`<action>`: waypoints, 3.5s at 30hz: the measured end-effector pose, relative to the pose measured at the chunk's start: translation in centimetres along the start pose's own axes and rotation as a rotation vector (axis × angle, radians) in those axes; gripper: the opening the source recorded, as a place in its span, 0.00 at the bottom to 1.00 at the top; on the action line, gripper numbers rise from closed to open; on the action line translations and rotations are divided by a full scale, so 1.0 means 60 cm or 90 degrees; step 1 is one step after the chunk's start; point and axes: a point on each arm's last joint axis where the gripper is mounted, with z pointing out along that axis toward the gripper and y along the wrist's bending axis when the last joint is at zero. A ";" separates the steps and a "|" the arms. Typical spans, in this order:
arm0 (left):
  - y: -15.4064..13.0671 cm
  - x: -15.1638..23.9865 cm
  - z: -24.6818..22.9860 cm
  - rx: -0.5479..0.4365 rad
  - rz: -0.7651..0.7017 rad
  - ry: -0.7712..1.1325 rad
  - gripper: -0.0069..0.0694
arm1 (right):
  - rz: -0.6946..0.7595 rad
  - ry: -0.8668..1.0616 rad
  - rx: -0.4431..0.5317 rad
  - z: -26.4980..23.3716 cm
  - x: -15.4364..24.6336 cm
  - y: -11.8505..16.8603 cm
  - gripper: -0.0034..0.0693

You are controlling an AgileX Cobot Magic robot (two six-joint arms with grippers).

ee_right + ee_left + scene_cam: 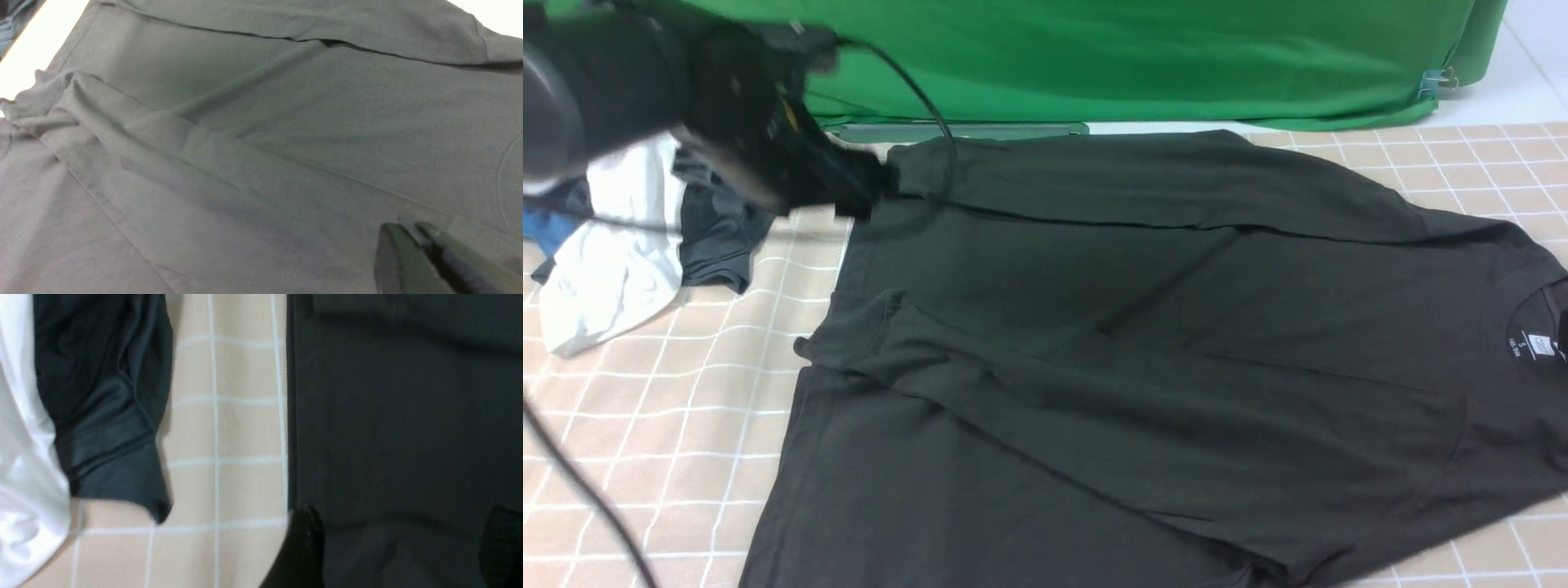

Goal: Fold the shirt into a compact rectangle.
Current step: 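Grab the top left corner of the dark shirt with the left gripper, then fold the left side of the dark shirt inward over its body with the left gripper, then grasp the near edge of the shirt at its hem and shoulder corners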

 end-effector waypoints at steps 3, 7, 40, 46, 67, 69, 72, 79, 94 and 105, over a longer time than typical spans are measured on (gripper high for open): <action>0.006 -0.029 0.023 0.034 -0.024 -0.007 0.81 | 0.000 0.000 0.000 0.000 0.000 0.000 0.14; 0.009 -0.088 0.070 0.083 -0.075 -0.037 0.80 | 0.000 0.000 0.000 0.000 0.000 0.000 0.14; 0.016 -0.104 0.239 0.085 -0.062 0.043 0.13 | 0.000 0.000 -0.001 0.000 0.000 0.000 0.14; 0.010 -0.129 0.134 0.105 -0.037 0.070 0.13 | 0.000 0.000 -0.001 0.000 0.000 0.000 0.15; -0.022 0.009 -0.041 0.125 -0.008 0.255 0.13 | -0.022 0.003 0.000 0.000 0.001 0.000 0.18; -0.027 0.033 -0.040 0.113 -0.003 0.272 0.13 | -0.027 0.004 -0.002 0.000 0.001 0.000 0.18; -0.028 0.056 -0.035 0.093 -0.003 0.288 0.13 | -0.031 0.005 -0.002 0.000 0.001 0.000 0.19; -0.019 0.085 -0.014 0.063 0.000 0.305 0.15 | -0.033 0.005 -0.002 0.000 0.001 0.001 0.20; -0.002 0.139 -0.020 0.024 0.048 0.406 0.66 | -0.014 0.188 -0.017 0.043 -0.035 -0.004 0.22; 0.029 0.335 -0.072 0.020 -0.018 0.395 0.57 | -0.023 0.220 -0.012 0.057 -0.049 -0.009 0.23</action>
